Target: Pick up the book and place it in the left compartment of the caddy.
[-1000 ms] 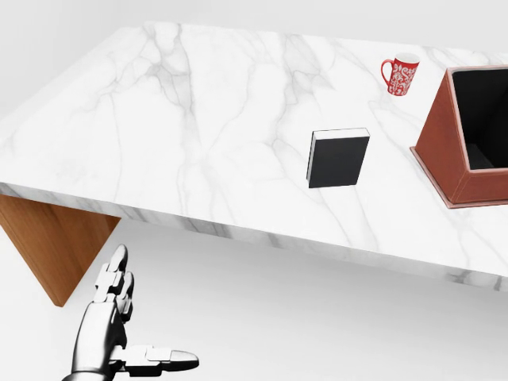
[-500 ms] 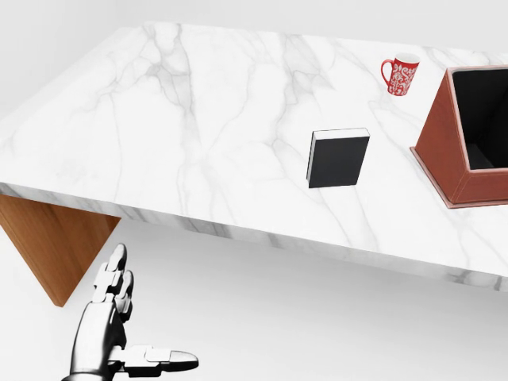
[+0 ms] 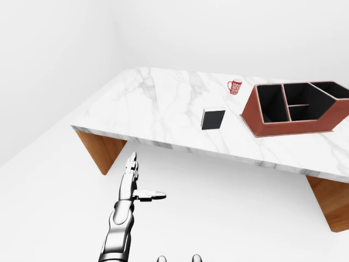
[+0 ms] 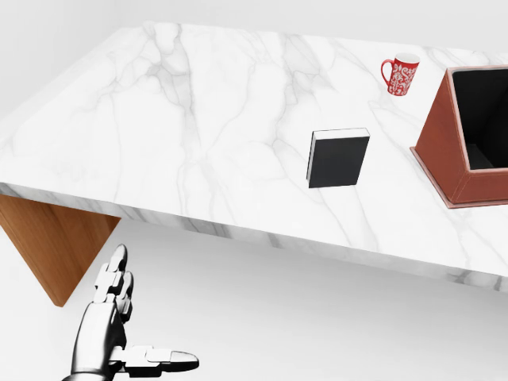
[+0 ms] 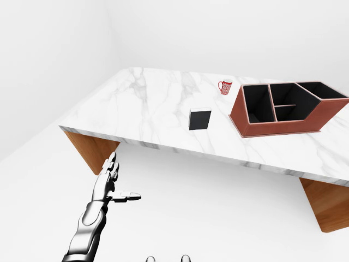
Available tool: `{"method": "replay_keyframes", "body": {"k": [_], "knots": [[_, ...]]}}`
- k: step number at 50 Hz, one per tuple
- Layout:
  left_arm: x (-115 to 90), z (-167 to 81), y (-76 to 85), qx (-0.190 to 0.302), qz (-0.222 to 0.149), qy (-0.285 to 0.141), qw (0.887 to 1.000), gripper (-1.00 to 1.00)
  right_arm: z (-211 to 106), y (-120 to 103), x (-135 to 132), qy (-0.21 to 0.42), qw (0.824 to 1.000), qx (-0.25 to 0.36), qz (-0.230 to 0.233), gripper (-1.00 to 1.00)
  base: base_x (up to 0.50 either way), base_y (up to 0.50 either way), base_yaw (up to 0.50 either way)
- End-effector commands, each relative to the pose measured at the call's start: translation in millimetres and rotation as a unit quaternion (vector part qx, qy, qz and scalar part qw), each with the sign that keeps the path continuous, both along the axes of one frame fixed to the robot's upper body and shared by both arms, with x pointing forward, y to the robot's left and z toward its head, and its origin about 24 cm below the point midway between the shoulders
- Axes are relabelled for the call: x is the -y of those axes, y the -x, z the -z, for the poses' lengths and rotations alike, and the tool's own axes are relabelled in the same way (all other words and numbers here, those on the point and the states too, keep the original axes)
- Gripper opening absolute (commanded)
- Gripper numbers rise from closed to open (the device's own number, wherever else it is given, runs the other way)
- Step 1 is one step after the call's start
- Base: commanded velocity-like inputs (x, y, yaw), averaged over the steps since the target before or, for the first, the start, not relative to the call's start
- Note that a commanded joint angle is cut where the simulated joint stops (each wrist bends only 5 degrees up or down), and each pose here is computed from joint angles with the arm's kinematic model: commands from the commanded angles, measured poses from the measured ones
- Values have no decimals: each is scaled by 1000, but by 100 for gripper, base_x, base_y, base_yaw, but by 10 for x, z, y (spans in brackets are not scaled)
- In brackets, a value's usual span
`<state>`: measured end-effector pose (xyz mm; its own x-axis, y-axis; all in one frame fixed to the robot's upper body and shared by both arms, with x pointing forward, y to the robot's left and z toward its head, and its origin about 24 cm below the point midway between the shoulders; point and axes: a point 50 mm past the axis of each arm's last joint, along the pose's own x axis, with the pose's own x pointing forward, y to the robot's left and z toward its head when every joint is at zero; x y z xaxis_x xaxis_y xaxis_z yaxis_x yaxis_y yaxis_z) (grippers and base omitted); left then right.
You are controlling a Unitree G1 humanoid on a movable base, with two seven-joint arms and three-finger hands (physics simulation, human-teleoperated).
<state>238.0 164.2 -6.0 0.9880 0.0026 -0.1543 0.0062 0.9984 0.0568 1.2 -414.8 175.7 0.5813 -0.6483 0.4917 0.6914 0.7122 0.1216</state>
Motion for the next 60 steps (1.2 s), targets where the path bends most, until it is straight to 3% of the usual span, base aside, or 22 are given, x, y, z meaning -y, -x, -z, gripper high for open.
{"method": "replay_keyframes", "body": {"k": [1,30,31,47,60], "knots": [[-2,6,-3,-1,0,-1,1000,100,16,13,20,-4,1000,-3,3,100,0,0,0],[-20,-9,5,2,-2,6,1000,100,60,18,23,-8,1000,-11,-6,100,0,0,0],[-30,-16,31,4,-12,-16,1000,100,71,8,31,-10,1000,-12,-6,100,0,0,0],[39,-67,97,15,-4,-25,1000,100,59,11,76,-14,1000,-6,-6,100,0,0,0],[56,-328,179,71,5,1,997,100,43,22,72,-9,1000,-6,-8,100,0,0,0]]}}
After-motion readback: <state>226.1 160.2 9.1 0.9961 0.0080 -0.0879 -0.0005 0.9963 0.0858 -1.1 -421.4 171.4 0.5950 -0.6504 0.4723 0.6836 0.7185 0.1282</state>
